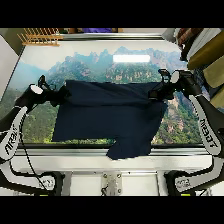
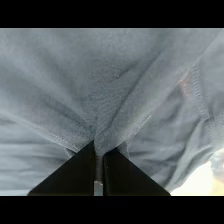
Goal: Fold the clothes and pants, and hang the long-sleeved shirts on hangers.
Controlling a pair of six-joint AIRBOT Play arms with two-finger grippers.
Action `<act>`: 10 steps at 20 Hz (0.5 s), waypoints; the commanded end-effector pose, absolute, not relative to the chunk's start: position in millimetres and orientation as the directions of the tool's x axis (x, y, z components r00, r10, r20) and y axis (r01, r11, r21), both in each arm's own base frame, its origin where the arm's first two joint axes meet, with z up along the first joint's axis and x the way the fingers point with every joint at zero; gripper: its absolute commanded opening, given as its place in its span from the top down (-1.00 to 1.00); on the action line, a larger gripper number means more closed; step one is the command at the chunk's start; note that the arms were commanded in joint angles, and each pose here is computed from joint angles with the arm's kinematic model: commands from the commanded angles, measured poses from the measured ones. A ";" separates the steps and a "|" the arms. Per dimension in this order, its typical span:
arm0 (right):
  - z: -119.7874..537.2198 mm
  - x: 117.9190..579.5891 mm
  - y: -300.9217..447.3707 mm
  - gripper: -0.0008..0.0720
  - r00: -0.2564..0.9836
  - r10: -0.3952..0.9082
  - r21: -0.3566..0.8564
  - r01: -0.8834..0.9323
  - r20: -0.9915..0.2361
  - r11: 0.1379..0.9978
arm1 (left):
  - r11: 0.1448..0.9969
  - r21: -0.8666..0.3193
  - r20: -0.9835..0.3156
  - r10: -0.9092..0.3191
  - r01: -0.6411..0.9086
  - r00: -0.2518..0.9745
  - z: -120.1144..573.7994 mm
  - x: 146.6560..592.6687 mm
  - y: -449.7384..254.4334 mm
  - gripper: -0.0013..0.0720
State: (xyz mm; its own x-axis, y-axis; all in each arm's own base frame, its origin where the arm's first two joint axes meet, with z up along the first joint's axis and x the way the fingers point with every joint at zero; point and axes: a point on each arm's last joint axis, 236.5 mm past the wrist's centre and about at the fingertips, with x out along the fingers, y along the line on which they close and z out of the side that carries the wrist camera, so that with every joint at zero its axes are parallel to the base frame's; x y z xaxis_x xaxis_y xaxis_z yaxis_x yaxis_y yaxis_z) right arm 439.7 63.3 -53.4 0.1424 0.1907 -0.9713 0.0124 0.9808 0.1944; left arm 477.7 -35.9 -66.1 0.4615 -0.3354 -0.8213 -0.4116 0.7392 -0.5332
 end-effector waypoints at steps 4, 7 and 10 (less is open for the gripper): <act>11.1 435.0 57.3 -0.54 0.244 0.203 0.205 -0.014 -0.948 0.979 | 0.789 -0.529 -0.766 -0.285 -0.313 0.576 26.4 485.4 -8.8 -0.58; 74.1 420.9 37.4 -0.54 0.370 0.176 0.178 -0.030 -0.912 0.984 | 0.870 -0.359 -0.841 -0.145 -0.337 0.521 45.1 432.4 32.5 -0.58; 113.1 398.5 32.5 -0.54 0.455 0.171 0.176 -0.032 -0.874 0.984 | 0.830 -0.280 -0.907 -0.064 -0.483 0.416 11.1 356.7 55.1 -0.58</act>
